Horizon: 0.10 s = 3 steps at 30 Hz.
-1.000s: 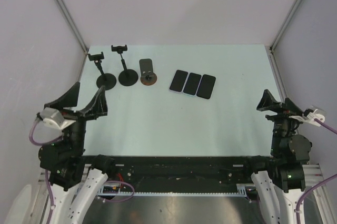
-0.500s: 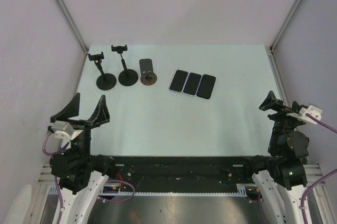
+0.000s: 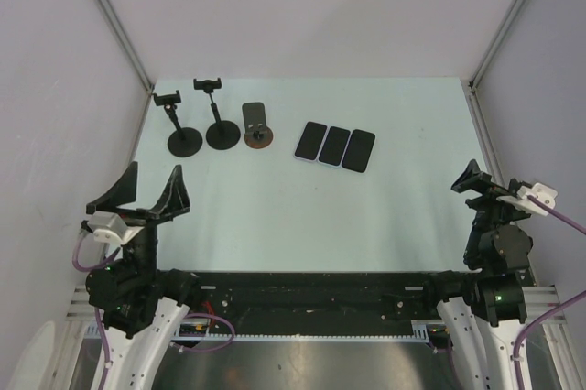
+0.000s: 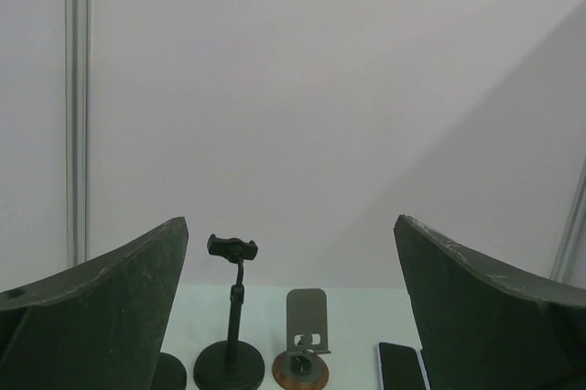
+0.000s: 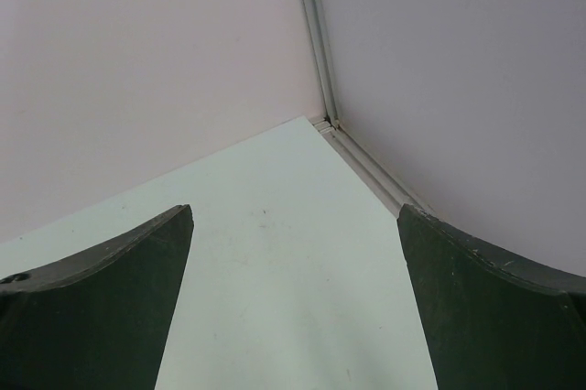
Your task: Remove the phone from the phone stand
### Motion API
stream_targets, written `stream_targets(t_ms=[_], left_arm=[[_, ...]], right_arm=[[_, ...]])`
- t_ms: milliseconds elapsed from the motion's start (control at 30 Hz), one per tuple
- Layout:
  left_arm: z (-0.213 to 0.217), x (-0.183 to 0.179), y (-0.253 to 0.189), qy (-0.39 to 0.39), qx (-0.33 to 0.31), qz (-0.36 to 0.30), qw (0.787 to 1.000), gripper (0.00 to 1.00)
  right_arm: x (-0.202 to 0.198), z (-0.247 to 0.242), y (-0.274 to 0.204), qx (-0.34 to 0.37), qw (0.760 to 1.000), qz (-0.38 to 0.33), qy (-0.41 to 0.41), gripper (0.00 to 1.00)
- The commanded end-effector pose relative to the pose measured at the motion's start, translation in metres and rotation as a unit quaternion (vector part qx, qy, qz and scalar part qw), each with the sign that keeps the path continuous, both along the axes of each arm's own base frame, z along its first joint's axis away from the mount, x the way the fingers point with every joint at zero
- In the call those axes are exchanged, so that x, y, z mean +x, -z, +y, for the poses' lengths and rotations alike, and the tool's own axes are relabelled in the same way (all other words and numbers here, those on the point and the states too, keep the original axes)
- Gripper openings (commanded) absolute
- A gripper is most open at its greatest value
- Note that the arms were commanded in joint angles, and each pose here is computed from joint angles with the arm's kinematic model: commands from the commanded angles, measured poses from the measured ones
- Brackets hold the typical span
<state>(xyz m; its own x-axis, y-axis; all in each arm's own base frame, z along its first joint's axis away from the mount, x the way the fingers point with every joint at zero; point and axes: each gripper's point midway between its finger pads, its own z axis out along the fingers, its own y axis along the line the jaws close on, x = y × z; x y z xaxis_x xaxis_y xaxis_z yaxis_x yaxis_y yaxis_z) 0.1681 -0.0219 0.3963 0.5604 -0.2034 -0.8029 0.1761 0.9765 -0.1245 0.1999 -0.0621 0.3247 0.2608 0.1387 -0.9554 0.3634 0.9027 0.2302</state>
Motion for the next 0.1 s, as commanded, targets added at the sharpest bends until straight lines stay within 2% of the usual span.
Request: stream_targets(t_ms=[0,67], left_arm=[[0.0082,-0.0126,-0.0084,-0.014,-0.004,-0.028,0.999,1.00],[0.0075,-0.0105,-0.0075,-0.014,-0.003,-0.025,1.000,1.00]], right_arm=[[-0.0026,-0.0001,-0.0108,0.006,1.000,-0.026,-0.001,1.00],[-0.0031,-0.0005,-0.0106,0.006,1.000,-0.027,0.000,1.00]])
